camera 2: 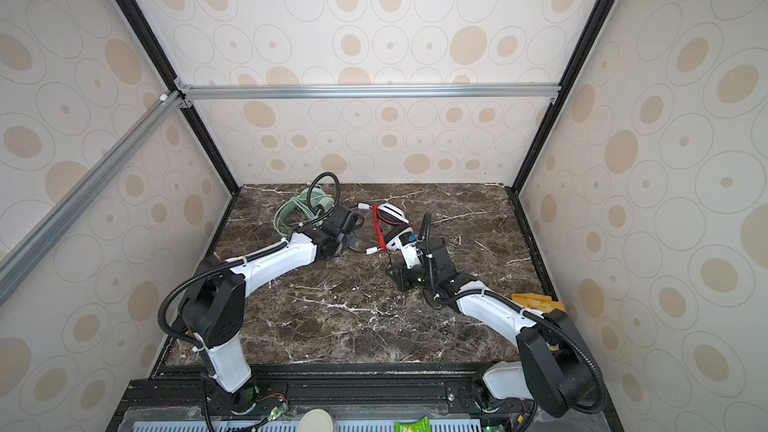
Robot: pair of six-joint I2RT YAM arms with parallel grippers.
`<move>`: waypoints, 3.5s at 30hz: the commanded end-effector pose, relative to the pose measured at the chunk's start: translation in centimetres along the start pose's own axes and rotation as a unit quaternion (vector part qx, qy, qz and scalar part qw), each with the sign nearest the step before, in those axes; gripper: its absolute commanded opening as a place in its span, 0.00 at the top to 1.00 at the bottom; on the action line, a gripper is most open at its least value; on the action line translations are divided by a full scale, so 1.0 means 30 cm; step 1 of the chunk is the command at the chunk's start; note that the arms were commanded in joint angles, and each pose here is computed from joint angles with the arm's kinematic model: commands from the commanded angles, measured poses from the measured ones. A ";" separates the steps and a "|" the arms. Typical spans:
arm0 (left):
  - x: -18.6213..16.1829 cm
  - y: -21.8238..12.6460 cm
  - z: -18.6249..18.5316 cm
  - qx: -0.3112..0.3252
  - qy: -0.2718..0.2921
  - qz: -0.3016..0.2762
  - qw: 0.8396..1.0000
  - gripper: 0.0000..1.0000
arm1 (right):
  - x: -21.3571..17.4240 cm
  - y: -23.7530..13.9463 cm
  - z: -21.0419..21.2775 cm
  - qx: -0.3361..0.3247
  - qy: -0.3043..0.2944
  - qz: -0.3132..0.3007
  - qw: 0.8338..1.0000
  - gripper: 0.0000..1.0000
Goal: Wrap the headphones
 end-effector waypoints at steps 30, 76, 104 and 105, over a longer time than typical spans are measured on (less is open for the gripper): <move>-0.092 0.359 -0.169 0.040 0.058 0.119 0.990 0.78 | -0.061 0.121 -0.195 -0.105 0.099 0.052 0.988 1.00; 0.122 -0.544 0.302 -0.187 0.076 -0.197 0.959 0.02 | -0.025 -0.356 -0.281 -0.291 0.060 -0.225 0.928 0.61; 0.155 -0.453 0.570 -0.057 0.124 -0.455 0.880 0.04 | 0.052 -0.497 -0.374 -0.467 -0.138 -0.319 0.813 0.00; 0.154 -0.449 0.578 -0.054 0.125 -0.455 0.880 0.06 | 0.053 -0.483 -0.379 -0.462 -0.143 -0.318 0.815 0.01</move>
Point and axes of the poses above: each gripper's point midway between its finger pads, its own y axis out along the fingers, its own z axis along the line the jaws close on, x = y × z, the point moved 4 cm from there along -y, back along the fingers, and after that the axes turned 6 degrees about y, right-handed, at the moved point
